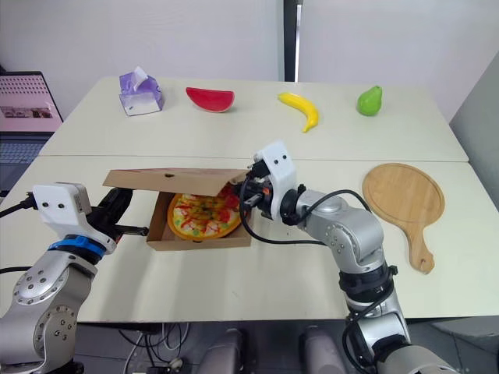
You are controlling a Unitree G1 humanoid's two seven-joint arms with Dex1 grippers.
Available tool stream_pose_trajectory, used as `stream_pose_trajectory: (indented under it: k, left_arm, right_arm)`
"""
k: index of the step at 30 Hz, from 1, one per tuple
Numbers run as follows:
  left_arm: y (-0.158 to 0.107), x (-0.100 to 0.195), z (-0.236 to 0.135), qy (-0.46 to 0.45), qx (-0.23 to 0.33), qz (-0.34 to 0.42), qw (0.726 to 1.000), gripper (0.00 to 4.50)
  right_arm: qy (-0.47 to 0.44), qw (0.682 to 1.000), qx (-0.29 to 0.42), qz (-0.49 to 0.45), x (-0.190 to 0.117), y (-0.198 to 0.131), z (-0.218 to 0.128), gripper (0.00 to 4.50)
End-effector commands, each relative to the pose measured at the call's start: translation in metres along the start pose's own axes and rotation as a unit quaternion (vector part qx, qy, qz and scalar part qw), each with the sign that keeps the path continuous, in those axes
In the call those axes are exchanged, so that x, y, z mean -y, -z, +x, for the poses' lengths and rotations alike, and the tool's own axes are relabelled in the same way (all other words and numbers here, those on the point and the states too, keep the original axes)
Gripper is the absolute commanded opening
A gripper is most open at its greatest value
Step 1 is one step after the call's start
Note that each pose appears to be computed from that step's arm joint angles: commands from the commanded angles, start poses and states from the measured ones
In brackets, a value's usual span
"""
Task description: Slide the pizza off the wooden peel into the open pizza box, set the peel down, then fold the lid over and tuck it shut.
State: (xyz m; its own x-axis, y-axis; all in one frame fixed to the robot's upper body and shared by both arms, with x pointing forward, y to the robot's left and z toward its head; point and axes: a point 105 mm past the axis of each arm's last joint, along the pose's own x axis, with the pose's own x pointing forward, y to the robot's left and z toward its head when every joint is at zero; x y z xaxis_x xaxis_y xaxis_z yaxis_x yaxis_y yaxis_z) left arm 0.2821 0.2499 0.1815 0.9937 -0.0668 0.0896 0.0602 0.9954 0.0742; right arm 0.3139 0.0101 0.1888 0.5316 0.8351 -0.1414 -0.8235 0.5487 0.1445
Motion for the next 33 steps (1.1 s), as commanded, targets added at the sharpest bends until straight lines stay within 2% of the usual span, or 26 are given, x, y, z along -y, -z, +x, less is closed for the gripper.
stream_pose_trajectory:
  k: [1, 5, 8, 11, 14, 17, 19, 26, 27, 32, 33]
  left_arm:
    - [-0.012, -0.004, -0.002, -0.005, 0.022, 0.013, 1.0, 0.0]
    - [-0.01, -0.004, -0.001, -0.006, 0.021, 0.014, 1.0, 0.0]
    - [-0.008, -0.005, -0.001, -0.006, 0.019, 0.014, 1.0, 0.0]
    - [-0.006, -0.007, -0.001, -0.006, 0.018, 0.015, 1.0, 0.0]
    - [-0.005, -0.009, 0.0, -0.004, 0.018, 0.015, 1.0, 0.0]
    - [-0.001, -0.008, -0.001, 0.003, 0.013, 0.017, 1.0, 0.0]
    - [0.002, -0.008, -0.001, 0.006, 0.011, 0.016, 1.0, 0.0]
    - [0.008, -0.011, -0.003, 0.012, 0.005, 0.022, 1.0, 0.0]
    - [0.009, -0.011, -0.003, 0.013, 0.004, 0.023, 1.0, 0.0]
    - [0.015, -0.007, -0.006, 0.028, -0.006, 0.041, 0.999, 0.0]
    - [0.016, -0.006, -0.007, 0.031, -0.008, 0.038, 0.999, 0.19]
  right_arm:
    - [-0.032, 0.999, 0.022, -0.02, -0.009, -0.013, -0.007, 1.69]
    - [-0.035, 0.998, 0.016, -0.043, 0.0, -0.016, -0.016, 3.1]
    - [-0.084, 0.993, -0.022, -0.08, 0.0, -0.007, -0.033, 4.15]
    - [-0.112, 0.985, -0.046, -0.122, 0.008, -0.004, -0.046, 4.15]
    - [-0.091, 0.984, -0.024, -0.153, 0.03, -0.019, -0.044, 4.15]
    - [-0.068, 0.986, 0.062, -0.141, 0.044, -0.058, -0.026, 3.55]
    - [-0.068, 0.986, 0.098, -0.116, 0.043, -0.072, -0.012, 2.85]
    - [-0.101, 0.984, 0.098, -0.105, 0.025, -0.059, 0.018, 0.19]
    - [-0.105, 0.985, 0.092, -0.105, 0.023, -0.054, 0.02, 0.04]
    - [-0.119, 0.985, 0.075, -0.099, 0.013, -0.035, 0.024, 0.04]
    - [-0.12, 0.985, 0.073, -0.098, 0.012, -0.032, 0.025, 0.01]
